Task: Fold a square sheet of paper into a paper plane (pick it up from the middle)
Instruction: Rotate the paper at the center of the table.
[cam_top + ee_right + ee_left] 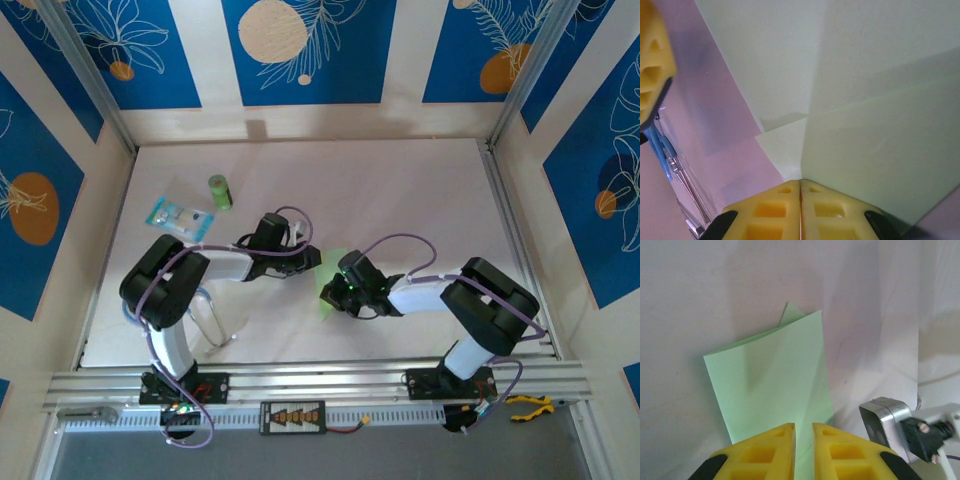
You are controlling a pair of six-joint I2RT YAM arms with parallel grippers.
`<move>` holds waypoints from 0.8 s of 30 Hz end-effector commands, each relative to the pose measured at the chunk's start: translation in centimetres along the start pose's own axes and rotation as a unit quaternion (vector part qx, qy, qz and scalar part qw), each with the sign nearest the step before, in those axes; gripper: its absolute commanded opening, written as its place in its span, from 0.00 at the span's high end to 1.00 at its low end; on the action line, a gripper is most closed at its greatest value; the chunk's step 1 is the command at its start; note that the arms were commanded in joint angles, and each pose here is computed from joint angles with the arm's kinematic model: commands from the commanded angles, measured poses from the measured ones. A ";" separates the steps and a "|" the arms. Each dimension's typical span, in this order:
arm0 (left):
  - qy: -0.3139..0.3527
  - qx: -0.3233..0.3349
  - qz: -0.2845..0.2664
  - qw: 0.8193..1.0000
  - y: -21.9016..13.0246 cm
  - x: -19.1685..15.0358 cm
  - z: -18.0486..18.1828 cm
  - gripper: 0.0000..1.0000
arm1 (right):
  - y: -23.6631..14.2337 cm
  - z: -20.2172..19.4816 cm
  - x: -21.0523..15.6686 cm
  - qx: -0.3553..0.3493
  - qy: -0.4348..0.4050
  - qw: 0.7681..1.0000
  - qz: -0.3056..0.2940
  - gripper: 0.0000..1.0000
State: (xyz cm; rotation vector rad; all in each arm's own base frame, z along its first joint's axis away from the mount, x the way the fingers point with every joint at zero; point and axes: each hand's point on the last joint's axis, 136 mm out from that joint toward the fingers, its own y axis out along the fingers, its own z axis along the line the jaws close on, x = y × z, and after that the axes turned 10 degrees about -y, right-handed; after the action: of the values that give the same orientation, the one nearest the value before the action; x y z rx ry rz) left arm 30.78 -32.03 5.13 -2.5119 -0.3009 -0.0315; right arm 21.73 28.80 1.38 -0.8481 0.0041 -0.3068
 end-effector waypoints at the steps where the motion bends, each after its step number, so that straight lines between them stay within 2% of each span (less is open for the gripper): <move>1: -0.012 -0.004 0.011 1.000 0.9 -0.2 0.2 0.85 | 0.3 -2.8 -1.7 -0.048 0.009 0.998 0.027 0.90; 7: -0.039 0.032 0.017 0.999 1.5 -0.6 2.6 0.90 | 0.7 -2.0 -1.7 -0.033 -0.005 0.998 0.044 0.87; 14: -0.033 0.080 0.014 0.996 0.8 -1.0 4.3 0.91 | 0.6 0.7 -1.2 0.013 -0.047 0.997 0.054 0.78; 20: -0.035 0.084 0.006 0.996 0.3 -1.2 4.8 0.91 | -1.7 1.3 0.0 0.033 -0.065 0.997 0.016 0.69; 24: -0.032 0.084 0.006 0.996 0.2 -1.3 4.8 0.91 | -3.6 0.1 1.1 0.013 -0.063 0.998 -0.010 0.68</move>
State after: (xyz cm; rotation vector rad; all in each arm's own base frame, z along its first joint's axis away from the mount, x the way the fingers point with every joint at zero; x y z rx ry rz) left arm 30.51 -31.02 2.34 -2.4236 -0.3159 0.0591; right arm 21.98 28.20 4.38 -0.7906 -0.1117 -0.2572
